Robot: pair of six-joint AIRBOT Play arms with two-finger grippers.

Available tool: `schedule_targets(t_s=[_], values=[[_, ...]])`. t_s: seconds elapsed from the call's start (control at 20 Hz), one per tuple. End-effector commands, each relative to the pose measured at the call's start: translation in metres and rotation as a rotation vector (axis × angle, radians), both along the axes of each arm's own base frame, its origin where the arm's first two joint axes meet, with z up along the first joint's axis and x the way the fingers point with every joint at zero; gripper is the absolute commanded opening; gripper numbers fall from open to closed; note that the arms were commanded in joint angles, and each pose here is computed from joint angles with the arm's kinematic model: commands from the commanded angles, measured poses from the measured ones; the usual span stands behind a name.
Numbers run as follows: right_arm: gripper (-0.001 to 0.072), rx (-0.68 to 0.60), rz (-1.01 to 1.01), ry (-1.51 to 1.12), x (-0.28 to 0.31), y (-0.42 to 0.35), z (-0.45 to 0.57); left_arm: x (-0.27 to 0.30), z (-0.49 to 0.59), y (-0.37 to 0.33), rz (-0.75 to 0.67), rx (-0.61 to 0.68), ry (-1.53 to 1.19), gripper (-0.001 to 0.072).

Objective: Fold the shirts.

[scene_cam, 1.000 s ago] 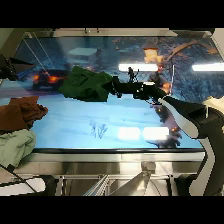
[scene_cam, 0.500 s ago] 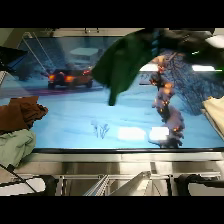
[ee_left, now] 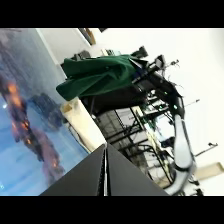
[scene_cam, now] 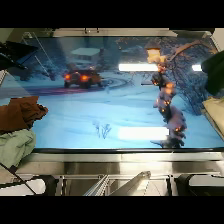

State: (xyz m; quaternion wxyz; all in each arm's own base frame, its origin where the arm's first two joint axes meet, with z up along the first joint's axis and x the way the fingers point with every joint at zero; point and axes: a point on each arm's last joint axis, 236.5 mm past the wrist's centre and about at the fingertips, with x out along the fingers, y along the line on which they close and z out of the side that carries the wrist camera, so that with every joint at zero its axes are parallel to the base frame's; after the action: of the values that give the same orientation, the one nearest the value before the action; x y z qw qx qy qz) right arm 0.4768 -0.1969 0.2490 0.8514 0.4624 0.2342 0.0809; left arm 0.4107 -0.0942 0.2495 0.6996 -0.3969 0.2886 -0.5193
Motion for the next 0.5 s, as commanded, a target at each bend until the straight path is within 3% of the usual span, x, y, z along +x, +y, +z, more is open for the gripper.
schedule_targets(t_s=[0.0,0.25,0.45], values=[[0.0016,0.106,0.089,0.025,0.000,-0.030,-0.013,-0.001,0.000,-0.034,-0.051,-0.003,0.010,0.0013],[0.0015,0.238,-0.029,0.335,-0.060,-0.071,-0.075,0.003,0.000,-0.054,-0.053,-0.001,0.010,0.0013],[0.0014,0.033,-0.282,0.658,-0.164,-0.137,-0.112,0.000,-0.004,-0.052,-0.066,0.014,0.014,0.0013]])
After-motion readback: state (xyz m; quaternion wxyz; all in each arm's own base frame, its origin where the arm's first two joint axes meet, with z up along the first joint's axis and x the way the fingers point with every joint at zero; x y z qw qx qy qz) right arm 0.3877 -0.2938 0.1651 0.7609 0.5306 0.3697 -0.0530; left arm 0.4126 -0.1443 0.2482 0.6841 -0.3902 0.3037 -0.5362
